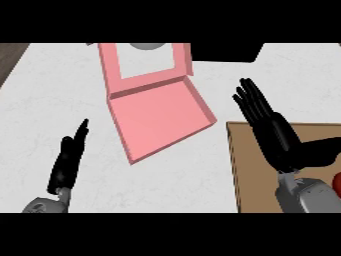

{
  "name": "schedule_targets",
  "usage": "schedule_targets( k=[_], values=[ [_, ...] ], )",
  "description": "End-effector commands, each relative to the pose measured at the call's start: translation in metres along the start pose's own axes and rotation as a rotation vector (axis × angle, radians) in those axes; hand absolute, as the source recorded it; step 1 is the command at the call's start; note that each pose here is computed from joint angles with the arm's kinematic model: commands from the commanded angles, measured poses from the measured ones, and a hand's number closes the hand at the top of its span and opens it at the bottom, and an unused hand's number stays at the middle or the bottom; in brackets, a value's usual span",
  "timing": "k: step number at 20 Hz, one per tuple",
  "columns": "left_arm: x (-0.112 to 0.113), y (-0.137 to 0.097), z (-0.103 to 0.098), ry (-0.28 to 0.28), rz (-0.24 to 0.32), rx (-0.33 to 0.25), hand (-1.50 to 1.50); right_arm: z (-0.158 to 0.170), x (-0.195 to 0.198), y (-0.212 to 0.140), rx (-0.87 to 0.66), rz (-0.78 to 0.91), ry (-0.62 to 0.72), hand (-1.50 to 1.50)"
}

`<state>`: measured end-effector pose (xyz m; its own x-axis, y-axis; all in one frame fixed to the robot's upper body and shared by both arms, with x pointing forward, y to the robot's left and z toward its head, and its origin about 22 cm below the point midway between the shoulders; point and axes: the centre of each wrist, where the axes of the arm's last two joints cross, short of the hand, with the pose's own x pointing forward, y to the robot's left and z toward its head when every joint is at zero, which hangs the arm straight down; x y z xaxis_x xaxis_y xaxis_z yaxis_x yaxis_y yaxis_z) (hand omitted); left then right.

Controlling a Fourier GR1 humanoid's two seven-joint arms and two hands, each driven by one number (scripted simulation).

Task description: Pick the tomato from the tray and place it in the cardboard box

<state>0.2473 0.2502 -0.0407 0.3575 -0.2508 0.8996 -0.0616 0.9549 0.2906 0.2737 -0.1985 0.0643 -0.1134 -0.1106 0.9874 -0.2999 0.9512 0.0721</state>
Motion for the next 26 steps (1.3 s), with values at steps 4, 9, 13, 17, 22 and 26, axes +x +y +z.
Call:
schedule_targets(
  k=[4, 9, 13, 17, 22, 26],
  values=[
    [0.03, 0.077, 0.004, -0.143, -0.156, 0.209, 0.0, 0.029, 0.014, -0.07, 0.402, 0.014, 0.053, -1.5],
    [0.023, 0.085, 0.006, -0.135, -0.204, 0.225, 0.0, 0.01, 0.098, -0.084, 0.654, 0.591, -0.115, -1.5],
    [0.033, 0.102, 0.001, -0.178, -0.211, 0.258, 0.0, 0.057, 0.042, -0.153, 0.668, 0.238, -0.032, -1.5],
    [0.039, 0.105, 0.002, -0.197, -0.221, 0.228, 0.0, 0.061, 0.045, -0.183, 0.715, 0.14, -0.126, -1.5],
    [0.041, 0.099, -0.005, -0.218, -0.212, 0.228, 0.0, 0.04, 0.1, -0.194, 0.731, 0.438, -0.198, -1.5],
    [0.043, 0.101, -0.007, -0.211, -0.223, 0.21, 0.0, 0.034, 0.123, -0.179, 0.872, 0.686, -0.135, -1.5]
  ],
)
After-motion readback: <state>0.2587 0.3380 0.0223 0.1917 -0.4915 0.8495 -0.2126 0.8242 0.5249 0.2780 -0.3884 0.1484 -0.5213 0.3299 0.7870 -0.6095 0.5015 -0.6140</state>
